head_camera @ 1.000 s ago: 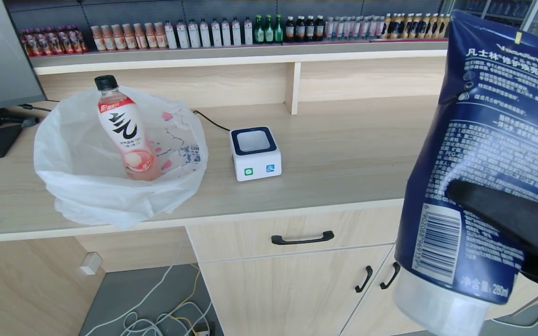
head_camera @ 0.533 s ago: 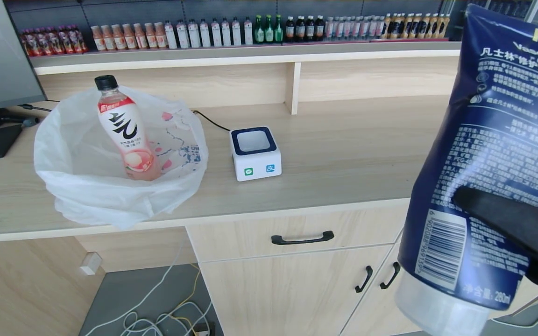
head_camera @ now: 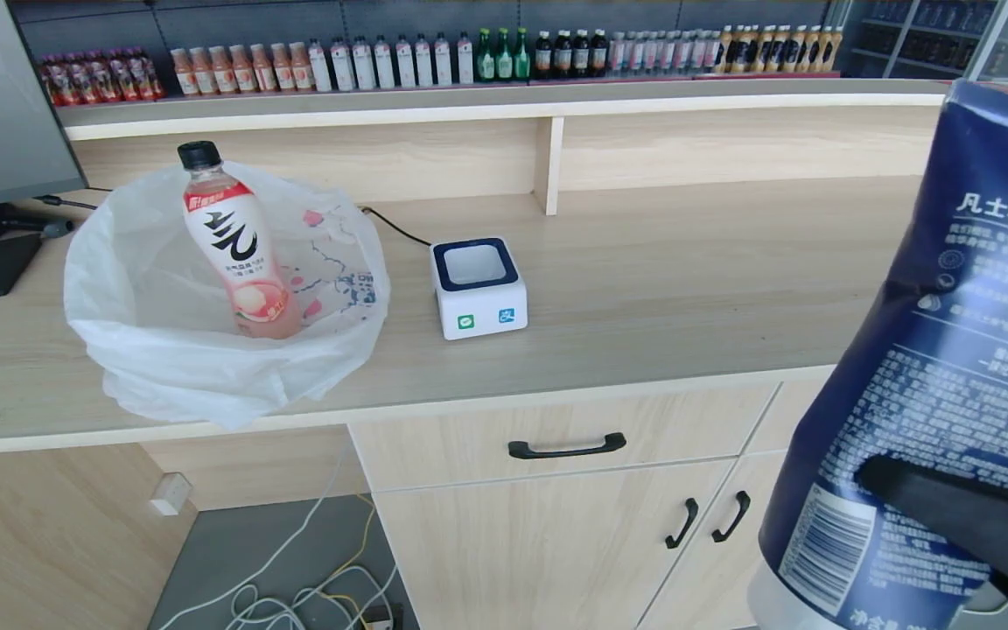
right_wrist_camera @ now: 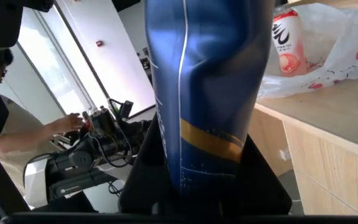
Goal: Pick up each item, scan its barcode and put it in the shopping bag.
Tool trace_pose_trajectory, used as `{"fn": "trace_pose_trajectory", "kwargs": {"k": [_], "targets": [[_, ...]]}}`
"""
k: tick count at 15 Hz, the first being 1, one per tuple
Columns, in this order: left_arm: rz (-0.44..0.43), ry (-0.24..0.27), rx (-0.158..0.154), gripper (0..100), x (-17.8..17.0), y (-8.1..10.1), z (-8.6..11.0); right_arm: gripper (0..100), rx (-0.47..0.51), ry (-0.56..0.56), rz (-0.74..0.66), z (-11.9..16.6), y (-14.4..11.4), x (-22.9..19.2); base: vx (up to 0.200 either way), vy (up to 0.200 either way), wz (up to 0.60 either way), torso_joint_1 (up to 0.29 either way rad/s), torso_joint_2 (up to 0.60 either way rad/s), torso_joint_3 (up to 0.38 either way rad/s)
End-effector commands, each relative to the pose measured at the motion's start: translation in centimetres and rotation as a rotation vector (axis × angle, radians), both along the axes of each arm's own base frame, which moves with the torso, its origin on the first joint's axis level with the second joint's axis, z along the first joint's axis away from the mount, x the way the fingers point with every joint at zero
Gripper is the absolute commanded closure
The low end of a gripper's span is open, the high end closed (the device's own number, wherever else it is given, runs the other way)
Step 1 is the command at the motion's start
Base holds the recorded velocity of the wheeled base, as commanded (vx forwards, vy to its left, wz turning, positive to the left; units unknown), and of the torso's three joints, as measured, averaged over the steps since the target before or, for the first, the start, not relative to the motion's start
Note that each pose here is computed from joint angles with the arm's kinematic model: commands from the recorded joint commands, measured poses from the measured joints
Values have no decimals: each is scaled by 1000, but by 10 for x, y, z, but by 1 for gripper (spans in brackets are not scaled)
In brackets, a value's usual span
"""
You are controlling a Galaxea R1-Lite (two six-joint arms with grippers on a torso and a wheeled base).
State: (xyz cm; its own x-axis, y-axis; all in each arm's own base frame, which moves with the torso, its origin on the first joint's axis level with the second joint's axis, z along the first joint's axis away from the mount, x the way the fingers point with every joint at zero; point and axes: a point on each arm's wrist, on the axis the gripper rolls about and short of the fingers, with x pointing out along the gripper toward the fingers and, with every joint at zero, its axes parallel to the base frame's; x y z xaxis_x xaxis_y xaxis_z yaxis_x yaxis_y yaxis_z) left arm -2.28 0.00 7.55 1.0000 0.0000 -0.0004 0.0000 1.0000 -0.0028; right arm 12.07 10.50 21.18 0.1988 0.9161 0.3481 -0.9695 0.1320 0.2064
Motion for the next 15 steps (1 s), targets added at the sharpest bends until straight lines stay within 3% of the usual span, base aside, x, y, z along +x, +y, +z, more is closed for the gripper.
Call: {"fn": "trace_pose_trajectory", "kwargs": {"k": [1, 8, 11, 15], "targets": [[0, 0, 0, 0, 0, 0, 0, 100, 5, -39, -45, 2, -9, -3, 0, 0, 0, 0, 0, 0], [0, 0, 0, 0, 0, 0, 0, 100, 0, -146, -322, 6, -47, 0, 0, 0, 0, 0, 0, 0], [0, 0, 0, 0, 0, 0, 0, 100, -91, -161, -522, -8, -66, 21, 0, 0, 0, 0, 0, 0], [0, 0, 1, 0, 0, 0, 0, 100, -196, -147, -605, -26, -69, 55, 0, 0, 0, 0, 0, 0]]}}
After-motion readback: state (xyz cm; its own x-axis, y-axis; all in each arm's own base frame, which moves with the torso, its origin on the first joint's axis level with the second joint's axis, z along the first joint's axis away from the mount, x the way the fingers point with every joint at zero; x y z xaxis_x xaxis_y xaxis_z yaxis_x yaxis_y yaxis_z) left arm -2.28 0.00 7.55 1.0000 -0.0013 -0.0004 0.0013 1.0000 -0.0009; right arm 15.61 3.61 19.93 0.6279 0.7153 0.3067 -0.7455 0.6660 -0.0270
